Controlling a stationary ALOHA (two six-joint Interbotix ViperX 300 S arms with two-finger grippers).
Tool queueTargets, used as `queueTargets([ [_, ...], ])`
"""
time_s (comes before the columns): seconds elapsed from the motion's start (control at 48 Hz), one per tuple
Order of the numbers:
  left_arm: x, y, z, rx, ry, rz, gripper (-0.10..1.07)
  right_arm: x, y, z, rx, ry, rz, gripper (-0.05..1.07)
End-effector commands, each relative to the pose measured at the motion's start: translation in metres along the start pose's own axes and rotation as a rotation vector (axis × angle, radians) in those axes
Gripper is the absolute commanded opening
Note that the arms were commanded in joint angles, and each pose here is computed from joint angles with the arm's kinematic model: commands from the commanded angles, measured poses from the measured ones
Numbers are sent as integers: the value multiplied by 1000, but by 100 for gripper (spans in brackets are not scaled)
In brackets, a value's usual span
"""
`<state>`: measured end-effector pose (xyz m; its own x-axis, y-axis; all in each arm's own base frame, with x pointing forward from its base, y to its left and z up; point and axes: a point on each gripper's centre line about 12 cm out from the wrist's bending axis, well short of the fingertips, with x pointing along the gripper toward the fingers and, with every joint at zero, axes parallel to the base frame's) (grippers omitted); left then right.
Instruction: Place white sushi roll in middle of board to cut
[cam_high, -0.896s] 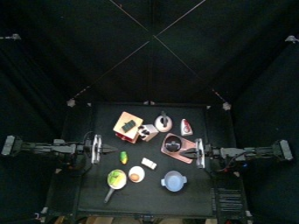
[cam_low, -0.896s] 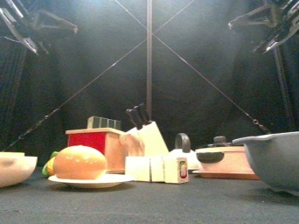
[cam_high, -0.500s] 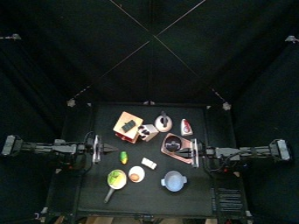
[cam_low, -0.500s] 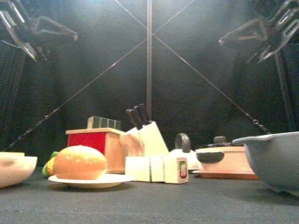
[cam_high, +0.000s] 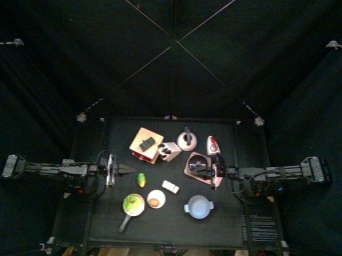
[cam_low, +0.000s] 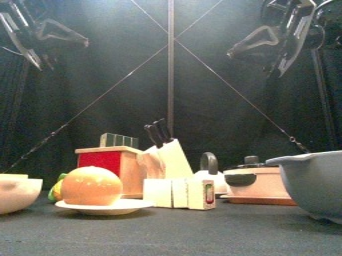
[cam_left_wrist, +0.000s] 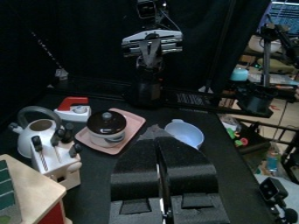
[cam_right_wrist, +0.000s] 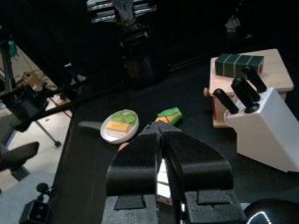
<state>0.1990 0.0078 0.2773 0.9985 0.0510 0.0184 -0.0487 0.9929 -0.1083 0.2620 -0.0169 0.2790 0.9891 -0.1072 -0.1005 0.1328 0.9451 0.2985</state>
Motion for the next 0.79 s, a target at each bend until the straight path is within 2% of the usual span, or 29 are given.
queueTargets([
  [0.0,3,1,10,-2,-27,8,-3,4,2,13,45,-29,-6,6],
  [0.188,3,3,11,-1,-36,18,-3,17,1,12,179,40,-43,11],
  [0.292,3,6,12,-5,-42,35,-3,31,5,8,252,132,-53,11],
  [0.646,2,7,9,-9,-33,37,-2,69,11,7,268,405,-49,11],
  [0.771,2,6,9,-6,-33,36,3,78,12,5,274,470,-49,11],
])
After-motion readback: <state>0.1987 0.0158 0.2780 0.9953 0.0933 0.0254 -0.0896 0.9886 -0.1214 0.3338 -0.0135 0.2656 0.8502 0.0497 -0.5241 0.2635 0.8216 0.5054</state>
